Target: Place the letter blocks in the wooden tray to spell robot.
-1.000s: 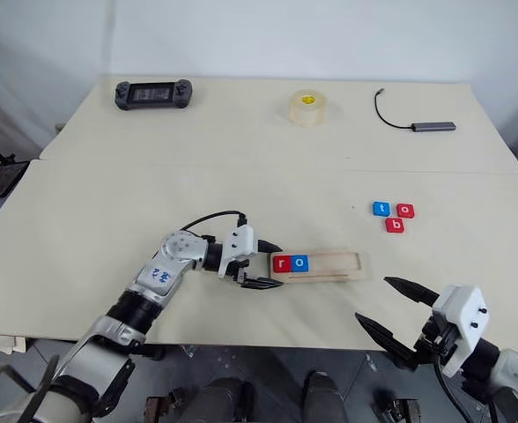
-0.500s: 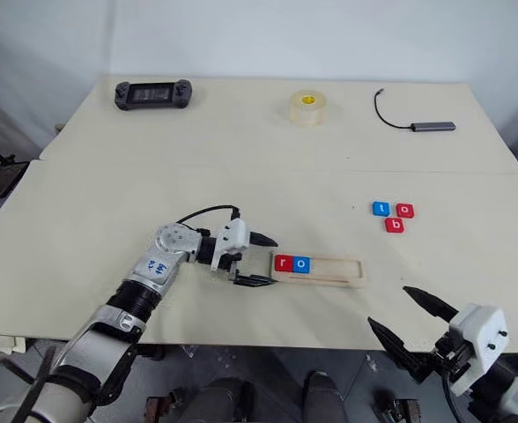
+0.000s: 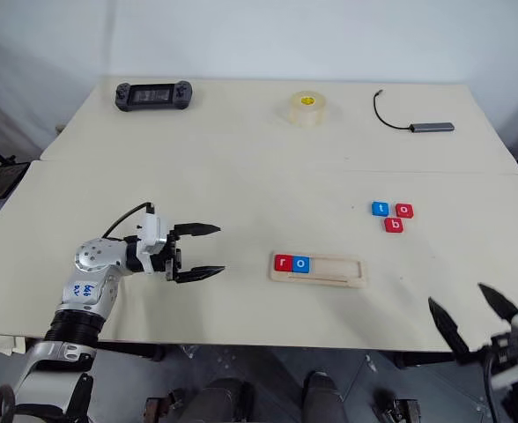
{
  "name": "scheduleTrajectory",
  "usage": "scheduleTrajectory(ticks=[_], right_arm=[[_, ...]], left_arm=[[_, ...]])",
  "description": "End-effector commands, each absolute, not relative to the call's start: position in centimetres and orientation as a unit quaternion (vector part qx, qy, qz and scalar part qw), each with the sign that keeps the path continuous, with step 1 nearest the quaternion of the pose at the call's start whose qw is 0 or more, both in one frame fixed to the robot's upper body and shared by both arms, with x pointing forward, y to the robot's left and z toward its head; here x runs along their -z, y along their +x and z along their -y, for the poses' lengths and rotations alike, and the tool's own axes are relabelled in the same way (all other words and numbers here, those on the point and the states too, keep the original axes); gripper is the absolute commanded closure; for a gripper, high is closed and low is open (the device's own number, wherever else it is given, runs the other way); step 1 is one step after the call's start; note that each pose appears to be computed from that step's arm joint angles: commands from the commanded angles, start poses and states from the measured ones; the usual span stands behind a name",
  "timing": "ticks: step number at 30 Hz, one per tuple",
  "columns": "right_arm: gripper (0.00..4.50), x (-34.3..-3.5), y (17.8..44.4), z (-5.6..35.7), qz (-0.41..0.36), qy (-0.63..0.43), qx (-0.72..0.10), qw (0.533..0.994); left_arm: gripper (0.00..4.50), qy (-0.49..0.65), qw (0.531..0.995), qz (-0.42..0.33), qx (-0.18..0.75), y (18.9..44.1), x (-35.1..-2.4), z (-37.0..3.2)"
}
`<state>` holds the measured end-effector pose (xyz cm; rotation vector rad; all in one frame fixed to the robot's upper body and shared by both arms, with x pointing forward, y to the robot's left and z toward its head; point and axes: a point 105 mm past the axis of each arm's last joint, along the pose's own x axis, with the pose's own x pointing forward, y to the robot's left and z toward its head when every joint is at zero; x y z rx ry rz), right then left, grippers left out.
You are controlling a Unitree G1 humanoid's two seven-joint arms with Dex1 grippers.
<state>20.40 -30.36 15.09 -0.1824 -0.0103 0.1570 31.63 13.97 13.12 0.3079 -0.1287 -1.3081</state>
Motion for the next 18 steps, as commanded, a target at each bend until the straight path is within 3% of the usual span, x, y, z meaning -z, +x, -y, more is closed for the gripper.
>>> scheduleTrajectory(ticks=[1,6,10,18], right_arm=[[0.0,-16.3,23.7,30.1,-0.034,-0.095,-0.066,0.993],[0.0,-18.5,29.3,29.8,-0.105,-0.077,-0.053,0.99],[0.0,-17.4,32.4,29.6,-0.169,-0.056,-0.034,0.983],[0.0,-17.1,33.6,29.6,-0.213,-0.063,-0.022,0.975]], left_arm=[[0.02,0.152,0.777,0.081,0.606,30.7,-14.1,-13.8],[0.02,0.124,0.78,0.089,0.607,30.2,-14.4,-13.4],[0.02,0.104,0.771,0.101,0.621,29.4,-14.6,-13.2],[0.02,0.104,0.778,0.107,0.611,29.3,-14.7,-13.6]])
